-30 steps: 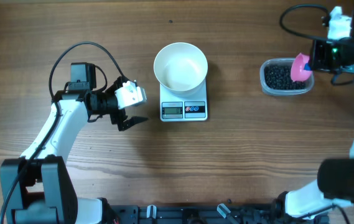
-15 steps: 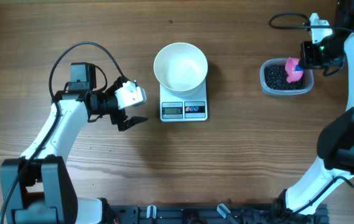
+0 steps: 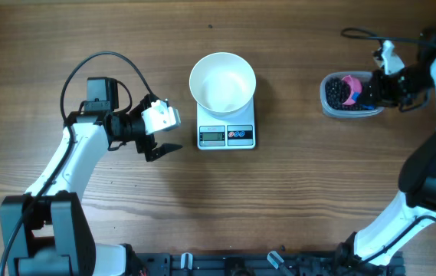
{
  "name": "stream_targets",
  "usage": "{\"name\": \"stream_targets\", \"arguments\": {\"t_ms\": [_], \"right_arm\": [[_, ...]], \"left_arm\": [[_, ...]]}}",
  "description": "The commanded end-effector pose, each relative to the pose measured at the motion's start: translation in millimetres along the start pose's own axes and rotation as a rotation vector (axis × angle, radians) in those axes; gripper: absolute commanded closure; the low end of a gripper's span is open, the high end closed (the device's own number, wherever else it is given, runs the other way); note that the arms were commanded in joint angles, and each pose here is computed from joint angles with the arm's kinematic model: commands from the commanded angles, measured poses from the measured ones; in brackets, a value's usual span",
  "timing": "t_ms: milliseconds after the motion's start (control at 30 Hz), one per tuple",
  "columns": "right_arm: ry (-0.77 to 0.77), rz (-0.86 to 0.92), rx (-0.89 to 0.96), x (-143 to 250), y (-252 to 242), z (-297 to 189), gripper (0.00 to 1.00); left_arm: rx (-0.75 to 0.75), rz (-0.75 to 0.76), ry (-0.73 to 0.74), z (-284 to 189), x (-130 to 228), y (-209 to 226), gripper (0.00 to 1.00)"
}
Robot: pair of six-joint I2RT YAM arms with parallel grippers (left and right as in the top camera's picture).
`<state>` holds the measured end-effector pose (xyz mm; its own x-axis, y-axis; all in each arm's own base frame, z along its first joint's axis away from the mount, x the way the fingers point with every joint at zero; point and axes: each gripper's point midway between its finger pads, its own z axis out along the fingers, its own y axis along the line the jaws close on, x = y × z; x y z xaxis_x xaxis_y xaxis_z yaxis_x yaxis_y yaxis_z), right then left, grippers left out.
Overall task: Scoop item into bowl and weigh 150g on scale
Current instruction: 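Dip the pink scoop into the black beans with the right gripper, then lift the filled scoop and tip beans into the white bowl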
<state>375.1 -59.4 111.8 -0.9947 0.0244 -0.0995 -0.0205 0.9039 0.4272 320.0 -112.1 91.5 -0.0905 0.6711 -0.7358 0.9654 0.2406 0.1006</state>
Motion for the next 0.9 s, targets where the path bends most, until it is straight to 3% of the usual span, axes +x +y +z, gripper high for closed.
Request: {"name": "stream_targets", "arguments": {"t_ms": [0, 267, 600, 867], "right_arm": [[-0.068, 0.060, -0.182, -3, 4, -6, 0.96], [-0.214, 0.135, -0.342, 2, -18, -42, 0.96], [-0.340, 0.027, -0.626, -5, 34, -71, 0.96], [-0.175, -0.073, -0.691, -12, 114, -35, 0.96]], "left_arm": [[-0.009, 0.028, -0.025, -5, -6, 0, 0.00], [-0.009, 0.028, -0.025, -5, -6, 0, 0.00], [-0.009, 0.028, -0.025, -5, -6, 0, 0.00], [-0.009, 0.028, -0.025, -5, -6, 0, 0.00]]}}
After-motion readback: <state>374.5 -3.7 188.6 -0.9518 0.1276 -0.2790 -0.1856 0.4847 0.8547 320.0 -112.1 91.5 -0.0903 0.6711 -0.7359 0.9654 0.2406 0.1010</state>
